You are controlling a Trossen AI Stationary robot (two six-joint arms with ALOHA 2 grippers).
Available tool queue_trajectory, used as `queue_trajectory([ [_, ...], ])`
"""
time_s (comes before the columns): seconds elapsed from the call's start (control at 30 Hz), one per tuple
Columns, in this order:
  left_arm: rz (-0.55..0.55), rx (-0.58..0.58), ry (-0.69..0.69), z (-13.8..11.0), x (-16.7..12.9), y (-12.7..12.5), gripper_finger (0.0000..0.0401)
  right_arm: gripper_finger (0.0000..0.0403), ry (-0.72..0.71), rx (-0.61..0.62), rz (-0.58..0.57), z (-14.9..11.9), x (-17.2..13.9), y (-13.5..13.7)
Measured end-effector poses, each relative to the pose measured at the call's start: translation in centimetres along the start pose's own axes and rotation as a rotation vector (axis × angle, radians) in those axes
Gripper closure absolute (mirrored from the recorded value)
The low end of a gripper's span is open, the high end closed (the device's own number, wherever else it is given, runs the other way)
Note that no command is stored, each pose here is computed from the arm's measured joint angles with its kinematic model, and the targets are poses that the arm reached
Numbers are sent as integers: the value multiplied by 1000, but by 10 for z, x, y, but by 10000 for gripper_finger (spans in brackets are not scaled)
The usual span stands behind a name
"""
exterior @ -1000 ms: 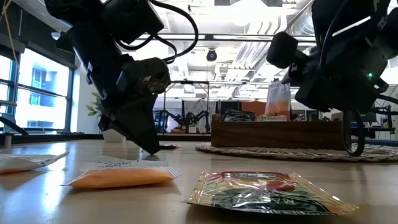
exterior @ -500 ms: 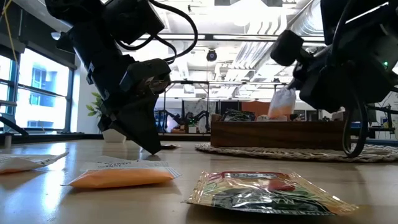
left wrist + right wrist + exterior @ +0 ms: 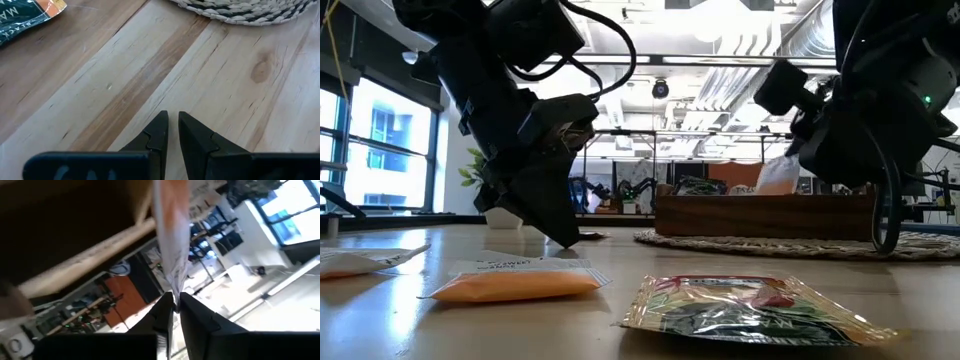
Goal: Pick & Place Tea
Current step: Put the white tea bag into the middle section of the wooden organizer
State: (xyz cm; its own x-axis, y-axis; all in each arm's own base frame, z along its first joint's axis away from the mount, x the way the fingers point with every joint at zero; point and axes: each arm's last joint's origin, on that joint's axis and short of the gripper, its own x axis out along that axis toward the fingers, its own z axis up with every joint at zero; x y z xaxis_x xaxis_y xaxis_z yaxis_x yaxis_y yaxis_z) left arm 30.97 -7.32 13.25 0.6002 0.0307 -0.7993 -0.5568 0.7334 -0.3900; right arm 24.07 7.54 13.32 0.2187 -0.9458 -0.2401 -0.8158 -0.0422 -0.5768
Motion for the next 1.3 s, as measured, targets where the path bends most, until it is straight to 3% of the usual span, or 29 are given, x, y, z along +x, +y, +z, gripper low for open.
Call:
queue_trajectory([
  [0.27, -2, -4, -2, 0, 0, 0, 357, 340, 7, 2, -29, 0, 0, -2],
  [0.43, 4, -5, -11, 0, 0, 0, 357, 332, 25, 15, -144, -2, -7, -12],
  [0.57, 6, -5, -14, 1, 0, 0, 357, 335, 23, 52, -173, -6, -14, -26],
  [0.67, 5, -5, -15, 1, 0, 0, 357, 340, -13, 256, -106, -15, -20, -41],
  [0.9, -13, 41, -14, 2, -4, -2, 357, 368, -123, 1052, 399, -50, -36, -71],
  [1.0, -70, 94, -32, 9, -20, -7, 357, 395, -224, 1202, 579, -52, -40, -72],
  [1.1, -94, 150, -45, 15, -36, -8, 357, 397, -297, 1329, 644, -48, -37, -74],
  [1.3, -128, 256, -167, 29, -81, -10, 357, 399, -283, 1605, 949, -32, 3, -77],
])
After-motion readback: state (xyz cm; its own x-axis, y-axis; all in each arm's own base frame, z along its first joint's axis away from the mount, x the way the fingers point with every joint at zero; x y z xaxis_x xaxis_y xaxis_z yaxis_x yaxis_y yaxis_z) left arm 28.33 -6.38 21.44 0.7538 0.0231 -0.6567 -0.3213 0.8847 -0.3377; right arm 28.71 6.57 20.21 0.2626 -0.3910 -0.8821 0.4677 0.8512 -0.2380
